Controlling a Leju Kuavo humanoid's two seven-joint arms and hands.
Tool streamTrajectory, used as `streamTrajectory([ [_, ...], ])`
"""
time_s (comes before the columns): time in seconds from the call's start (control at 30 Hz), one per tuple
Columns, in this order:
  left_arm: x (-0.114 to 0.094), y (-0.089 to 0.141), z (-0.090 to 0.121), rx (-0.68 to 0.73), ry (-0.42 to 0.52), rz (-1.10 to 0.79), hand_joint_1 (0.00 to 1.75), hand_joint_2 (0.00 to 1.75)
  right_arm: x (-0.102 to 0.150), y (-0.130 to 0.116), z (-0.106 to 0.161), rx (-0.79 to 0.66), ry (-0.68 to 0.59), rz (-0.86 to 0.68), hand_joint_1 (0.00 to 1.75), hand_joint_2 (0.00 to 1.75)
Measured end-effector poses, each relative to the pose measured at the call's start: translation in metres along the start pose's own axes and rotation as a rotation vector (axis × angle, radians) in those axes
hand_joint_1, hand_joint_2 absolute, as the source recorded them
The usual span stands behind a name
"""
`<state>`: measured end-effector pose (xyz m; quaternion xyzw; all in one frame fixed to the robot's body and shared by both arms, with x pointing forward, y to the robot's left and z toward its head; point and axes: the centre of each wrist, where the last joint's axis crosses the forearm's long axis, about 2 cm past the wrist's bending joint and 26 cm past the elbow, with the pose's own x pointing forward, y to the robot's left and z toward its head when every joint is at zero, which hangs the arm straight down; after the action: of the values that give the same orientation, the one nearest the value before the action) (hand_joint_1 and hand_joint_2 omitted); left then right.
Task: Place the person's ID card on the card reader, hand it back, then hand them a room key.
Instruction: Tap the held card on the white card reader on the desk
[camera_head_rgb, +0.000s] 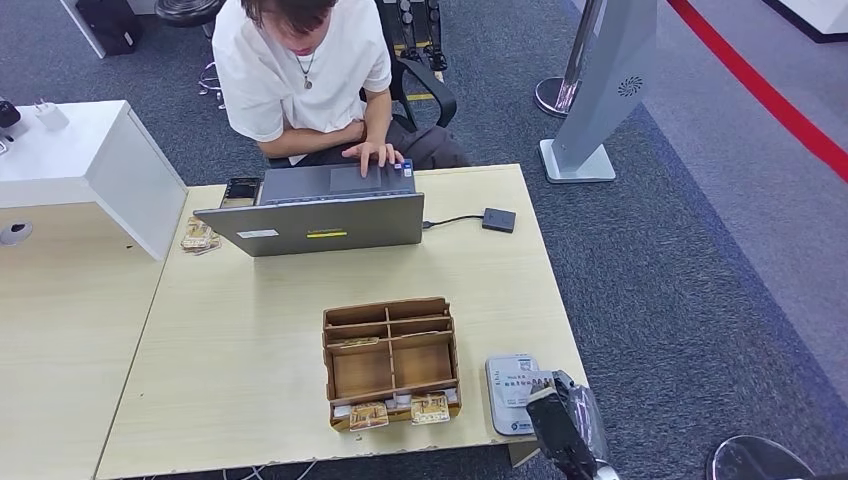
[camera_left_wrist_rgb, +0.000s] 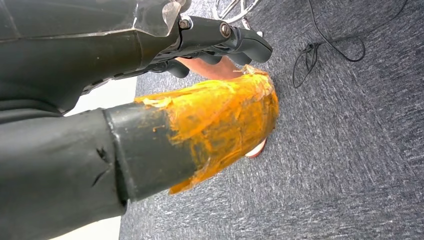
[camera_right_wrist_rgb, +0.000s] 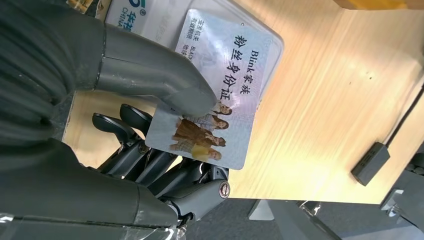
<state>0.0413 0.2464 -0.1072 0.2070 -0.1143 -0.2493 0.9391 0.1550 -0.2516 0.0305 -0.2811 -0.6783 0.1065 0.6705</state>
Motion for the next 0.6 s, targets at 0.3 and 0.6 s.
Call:
streamTrajectory([
  [0.3, -0.0002, 0.0000, 0.0000, 0.000, 0.001, 0.001, 0.00, 0.00, -0.0047, 0.0021, -0.0022, 0.012, 0.017, 0.045, 1.75, 1.75],
  [0.6, -0.0003, 0.0000, 0.0000, 0.000, 0.001, 0.002, 0.00, 0.00, -0.0050, 0.0045, -0.0046, 0.017, 0.013, 0.081, 1.75, 1.75],
])
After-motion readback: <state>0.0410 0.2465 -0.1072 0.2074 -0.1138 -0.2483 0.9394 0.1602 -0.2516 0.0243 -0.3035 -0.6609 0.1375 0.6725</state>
